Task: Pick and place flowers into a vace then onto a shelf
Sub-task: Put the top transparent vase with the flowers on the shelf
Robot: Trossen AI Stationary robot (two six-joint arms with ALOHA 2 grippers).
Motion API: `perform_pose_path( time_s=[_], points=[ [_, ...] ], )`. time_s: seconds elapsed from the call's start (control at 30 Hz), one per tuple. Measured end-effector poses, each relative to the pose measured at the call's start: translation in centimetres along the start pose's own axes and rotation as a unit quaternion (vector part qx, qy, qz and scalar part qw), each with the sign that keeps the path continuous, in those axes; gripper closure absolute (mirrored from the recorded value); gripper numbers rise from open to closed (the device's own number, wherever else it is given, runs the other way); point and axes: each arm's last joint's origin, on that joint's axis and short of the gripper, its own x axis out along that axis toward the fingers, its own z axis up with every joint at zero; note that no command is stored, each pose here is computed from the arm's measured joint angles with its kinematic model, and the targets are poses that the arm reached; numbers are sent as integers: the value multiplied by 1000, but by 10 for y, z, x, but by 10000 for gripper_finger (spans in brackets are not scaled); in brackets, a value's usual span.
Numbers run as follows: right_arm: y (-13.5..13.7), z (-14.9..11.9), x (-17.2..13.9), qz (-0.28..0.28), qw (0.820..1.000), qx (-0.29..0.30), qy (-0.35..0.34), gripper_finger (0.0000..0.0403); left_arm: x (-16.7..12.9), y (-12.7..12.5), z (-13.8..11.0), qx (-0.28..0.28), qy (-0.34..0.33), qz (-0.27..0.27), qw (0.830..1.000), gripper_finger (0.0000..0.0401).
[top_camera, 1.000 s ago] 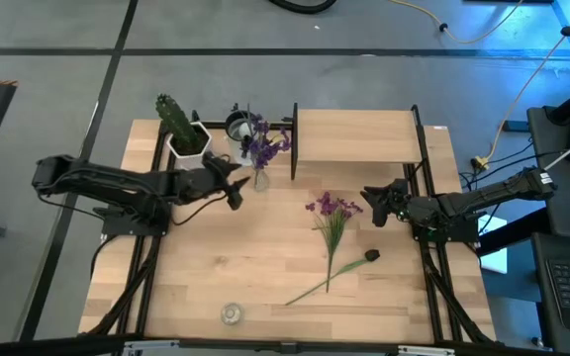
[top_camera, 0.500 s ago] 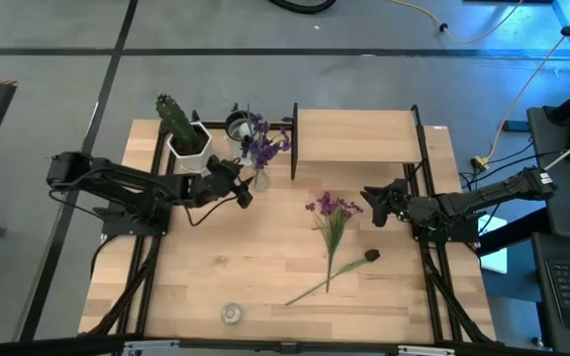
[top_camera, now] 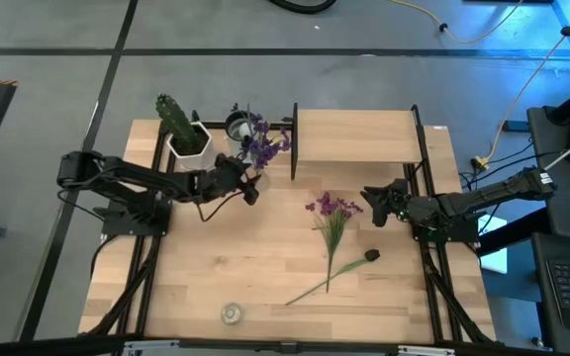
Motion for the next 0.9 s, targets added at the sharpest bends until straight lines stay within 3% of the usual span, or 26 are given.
perform_pose_path(
  time_s=[0.6, 0.9],
  points=[
    [0, 0, 0, -1, 1000, -1, 0, 273, 22, 1, -3, 3, -19, -7, 1000, 170],
    [0, 0, 0, -1, 1000, -1, 0, 273, 22, 1, -3, 4, -20, -3, 1000, 247]
  ],
)
